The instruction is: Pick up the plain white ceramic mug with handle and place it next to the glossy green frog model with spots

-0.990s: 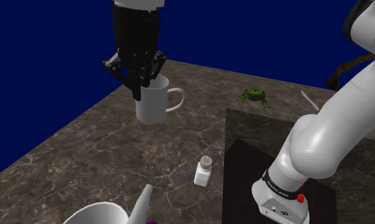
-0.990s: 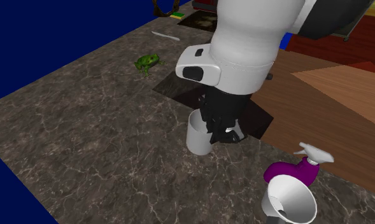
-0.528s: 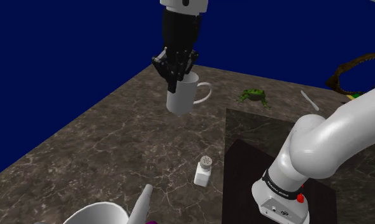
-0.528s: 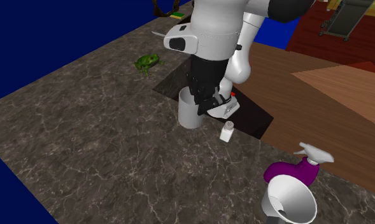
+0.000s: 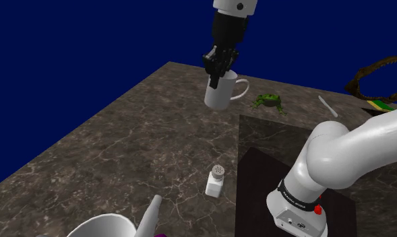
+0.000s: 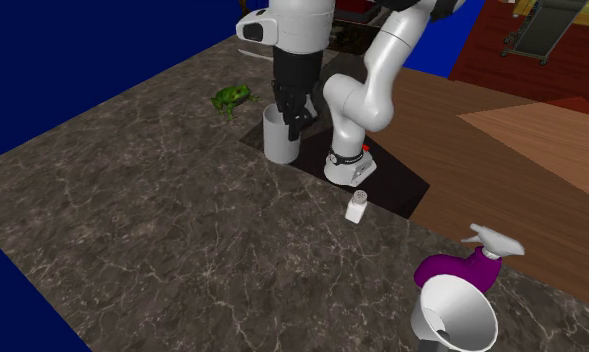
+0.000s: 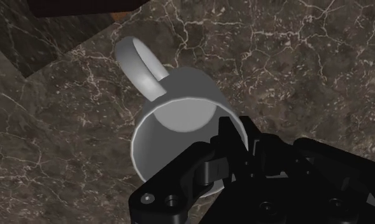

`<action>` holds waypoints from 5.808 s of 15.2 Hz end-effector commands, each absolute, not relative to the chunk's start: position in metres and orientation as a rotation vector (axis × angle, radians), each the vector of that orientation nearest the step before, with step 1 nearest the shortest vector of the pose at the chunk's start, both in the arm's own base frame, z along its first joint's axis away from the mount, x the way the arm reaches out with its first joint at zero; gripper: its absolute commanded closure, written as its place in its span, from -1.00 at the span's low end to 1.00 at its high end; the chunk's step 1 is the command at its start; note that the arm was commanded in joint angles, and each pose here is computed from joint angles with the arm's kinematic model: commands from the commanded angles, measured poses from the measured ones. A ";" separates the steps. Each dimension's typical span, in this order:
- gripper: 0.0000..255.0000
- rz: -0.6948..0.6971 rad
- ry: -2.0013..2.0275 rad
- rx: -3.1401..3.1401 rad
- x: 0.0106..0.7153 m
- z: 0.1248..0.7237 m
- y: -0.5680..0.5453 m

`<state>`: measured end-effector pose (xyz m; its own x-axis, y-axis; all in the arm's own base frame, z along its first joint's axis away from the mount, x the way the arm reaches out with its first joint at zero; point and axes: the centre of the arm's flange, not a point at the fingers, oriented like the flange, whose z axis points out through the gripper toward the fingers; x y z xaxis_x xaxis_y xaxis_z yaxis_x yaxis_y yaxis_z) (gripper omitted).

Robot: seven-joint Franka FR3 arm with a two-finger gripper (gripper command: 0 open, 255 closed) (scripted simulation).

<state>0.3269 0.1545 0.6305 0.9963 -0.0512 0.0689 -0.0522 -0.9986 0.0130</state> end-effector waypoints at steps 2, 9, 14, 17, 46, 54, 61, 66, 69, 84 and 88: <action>1.00 0.107 -0.079 3.124 0.316 0.630 0.116; 1.00 0.107 -0.079 3.124 0.293 0.630 0.027; 1.00 0.107 -0.079 3.124 0.278 0.630 -0.037; 1.00 0.107 -0.079 3.124 0.268 0.630 -0.076; 1.00 0.107 -0.079 3.124 0.176 0.631 -0.447; 1.00 0.107 -0.079 3.124 0.153 0.626 -0.539; 1.00 0.107 -0.079 3.124 0.153 0.589 -0.539; 1.00 0.107 -0.079 3.124 0.153 0.563 -0.539; 1.00 0.107 -0.079 3.124 0.153 0.547 -0.539; 1.00 0.107 -0.079 3.124 0.153 0.466 -0.539; 1.00 0.107 -0.079 3.124 0.153 0.466 -0.539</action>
<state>0.1530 -0.5389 0.4668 0.9964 -0.0497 0.0685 -0.0507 -0.9986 0.0125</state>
